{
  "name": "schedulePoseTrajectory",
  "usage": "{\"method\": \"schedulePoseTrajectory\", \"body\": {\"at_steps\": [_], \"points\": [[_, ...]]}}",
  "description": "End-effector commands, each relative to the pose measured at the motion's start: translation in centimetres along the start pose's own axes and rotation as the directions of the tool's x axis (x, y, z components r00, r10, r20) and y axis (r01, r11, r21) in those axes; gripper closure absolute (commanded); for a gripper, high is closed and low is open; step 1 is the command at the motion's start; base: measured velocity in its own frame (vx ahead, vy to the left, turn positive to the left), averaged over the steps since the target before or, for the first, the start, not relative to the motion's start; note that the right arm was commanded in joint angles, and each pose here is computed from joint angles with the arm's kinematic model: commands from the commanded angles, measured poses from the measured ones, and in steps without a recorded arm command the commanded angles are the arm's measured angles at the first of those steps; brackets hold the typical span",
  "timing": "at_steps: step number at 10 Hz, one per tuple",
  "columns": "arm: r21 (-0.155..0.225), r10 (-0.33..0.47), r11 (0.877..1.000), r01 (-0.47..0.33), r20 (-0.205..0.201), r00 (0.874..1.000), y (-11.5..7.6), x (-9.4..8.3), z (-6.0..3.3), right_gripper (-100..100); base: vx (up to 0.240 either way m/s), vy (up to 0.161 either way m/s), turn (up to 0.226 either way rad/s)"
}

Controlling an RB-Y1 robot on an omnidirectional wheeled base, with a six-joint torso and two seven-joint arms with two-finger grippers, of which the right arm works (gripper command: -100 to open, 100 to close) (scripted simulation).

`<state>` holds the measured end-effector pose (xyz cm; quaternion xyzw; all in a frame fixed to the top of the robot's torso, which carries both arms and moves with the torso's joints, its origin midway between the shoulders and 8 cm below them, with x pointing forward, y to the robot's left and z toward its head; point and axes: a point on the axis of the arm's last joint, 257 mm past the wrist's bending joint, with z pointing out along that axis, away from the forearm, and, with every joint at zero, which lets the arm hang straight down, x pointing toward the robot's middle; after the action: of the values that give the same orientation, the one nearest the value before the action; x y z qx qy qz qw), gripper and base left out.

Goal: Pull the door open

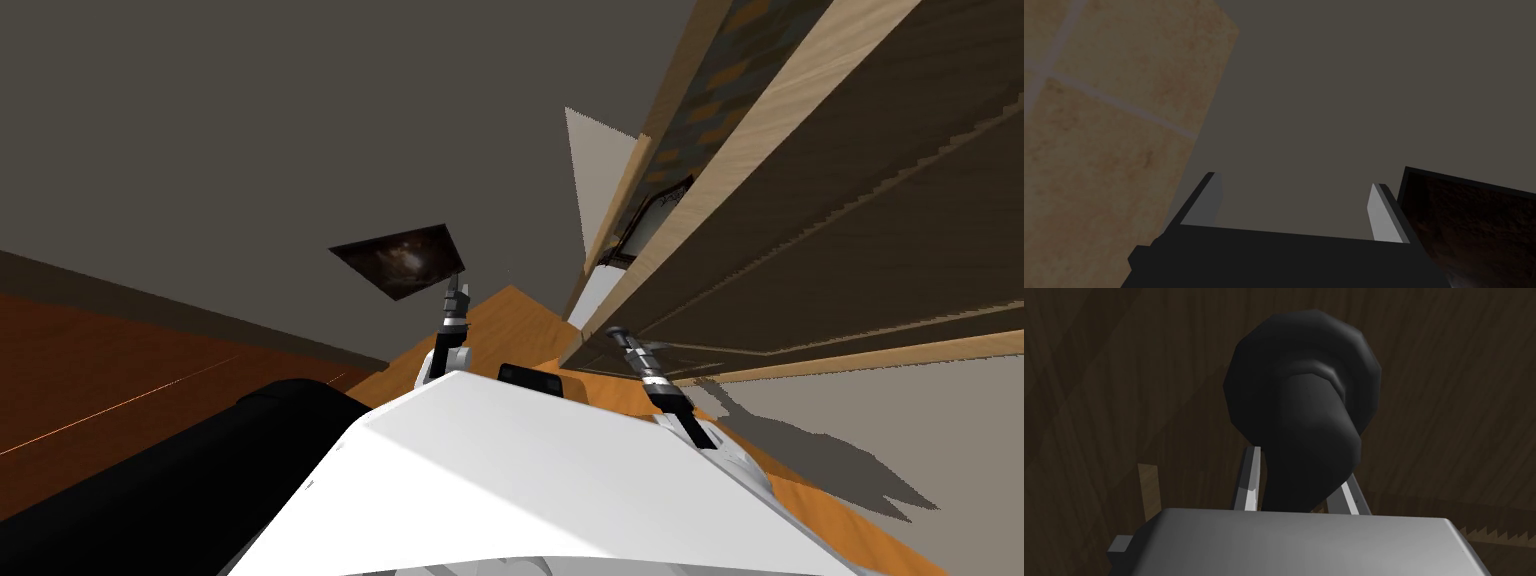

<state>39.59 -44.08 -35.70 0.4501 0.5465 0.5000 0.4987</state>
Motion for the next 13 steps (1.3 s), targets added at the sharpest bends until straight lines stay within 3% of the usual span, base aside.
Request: {"method": "schedulePoseTrajectory", "body": {"at_steps": [1,3,7,8,9,13], "points": [[0.0,-0.003,1.0,0.003,-0.012,1.0,-0.2,-0.3,-1.0,100,-0.144,-0.068,0.108],[-0.002,-0.004,1.0,0.004,-0.022,1.0,-0.1,-0.5,-1.69,100,-0.137,-0.051,0.098],[-0.008,-0.007,1.0,0.007,-0.058,0.998,0.1,-1.1,-4.19,100,-0.19,-0.086,0.151],[-0.009,-0.003,1.0,0.002,-0.056,0.998,-0.1,-0.7,-3.62,100,-0.095,-0.032,0.03],[-0.008,-0.001,1.0,0.0,-0.061,0.998,-0.2,-0.7,-4.42,100,-0.148,-0.027,0.176],[-0.009,-0.004,1.0,0.003,-0.067,0.998,-0.1,-1.3,-5.84,100,-0.194,-0.096,0.179]]}}
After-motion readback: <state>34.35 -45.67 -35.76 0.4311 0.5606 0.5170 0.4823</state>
